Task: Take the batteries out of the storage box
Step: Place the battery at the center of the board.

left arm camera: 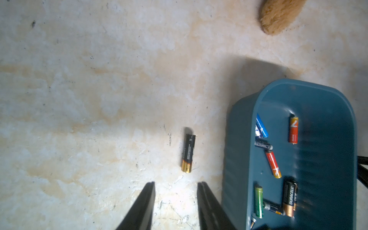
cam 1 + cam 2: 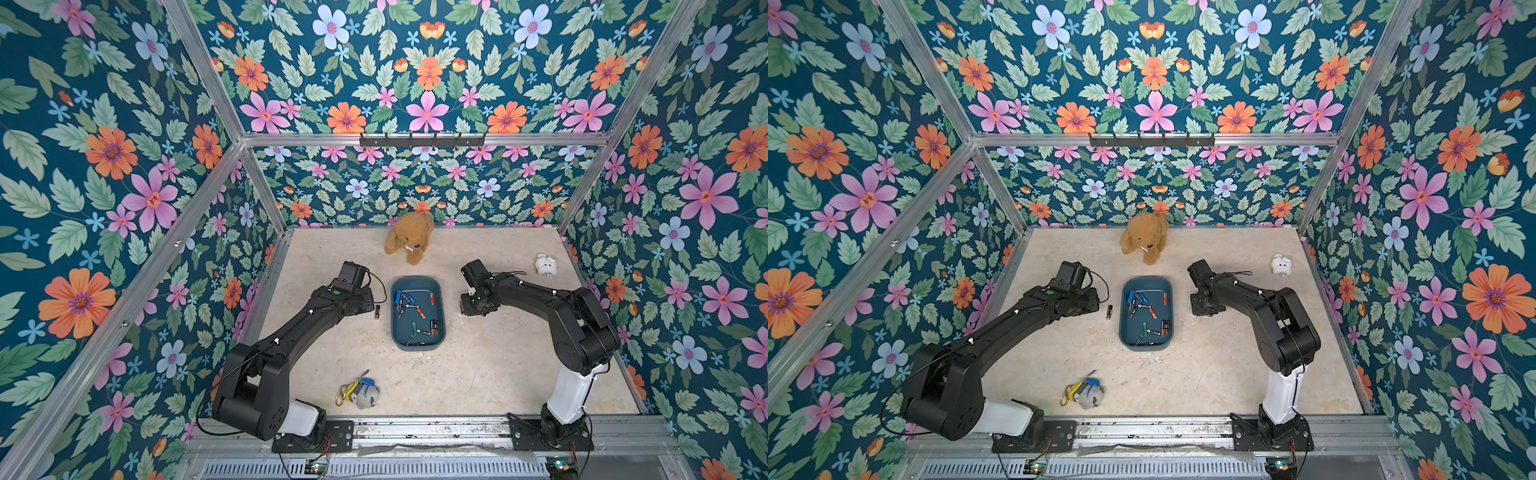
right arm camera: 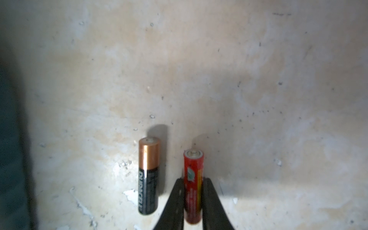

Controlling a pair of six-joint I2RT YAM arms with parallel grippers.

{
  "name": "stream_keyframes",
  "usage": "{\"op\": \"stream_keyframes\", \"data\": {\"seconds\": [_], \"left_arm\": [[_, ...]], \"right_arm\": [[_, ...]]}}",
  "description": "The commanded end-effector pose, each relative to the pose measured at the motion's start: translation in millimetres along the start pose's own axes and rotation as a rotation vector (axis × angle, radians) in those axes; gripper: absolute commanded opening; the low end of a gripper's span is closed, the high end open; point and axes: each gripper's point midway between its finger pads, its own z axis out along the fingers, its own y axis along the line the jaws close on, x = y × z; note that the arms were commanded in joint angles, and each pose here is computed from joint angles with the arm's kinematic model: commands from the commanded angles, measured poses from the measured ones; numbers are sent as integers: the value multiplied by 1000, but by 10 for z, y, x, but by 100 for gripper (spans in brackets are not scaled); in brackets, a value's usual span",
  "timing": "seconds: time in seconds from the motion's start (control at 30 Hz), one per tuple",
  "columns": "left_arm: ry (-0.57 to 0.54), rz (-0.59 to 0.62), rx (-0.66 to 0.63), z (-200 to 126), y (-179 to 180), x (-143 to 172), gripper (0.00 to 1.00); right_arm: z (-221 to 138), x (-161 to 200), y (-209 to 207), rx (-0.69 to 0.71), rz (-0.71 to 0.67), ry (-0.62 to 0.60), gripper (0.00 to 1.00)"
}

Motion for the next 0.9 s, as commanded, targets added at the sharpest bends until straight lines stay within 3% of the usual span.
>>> {"op": "stream_keyframes", "data": {"seconds": [0.0, 0.87], "left_arm": [[-12, -1, 4, -3, -12, -29, 41], [-43, 32, 33, -162, -221, -152, 42]], "right_arm": [[16, -13, 15, -7, -2, -2, 20], [-197, -186, 3, 2, 0, -52, 28]]}}
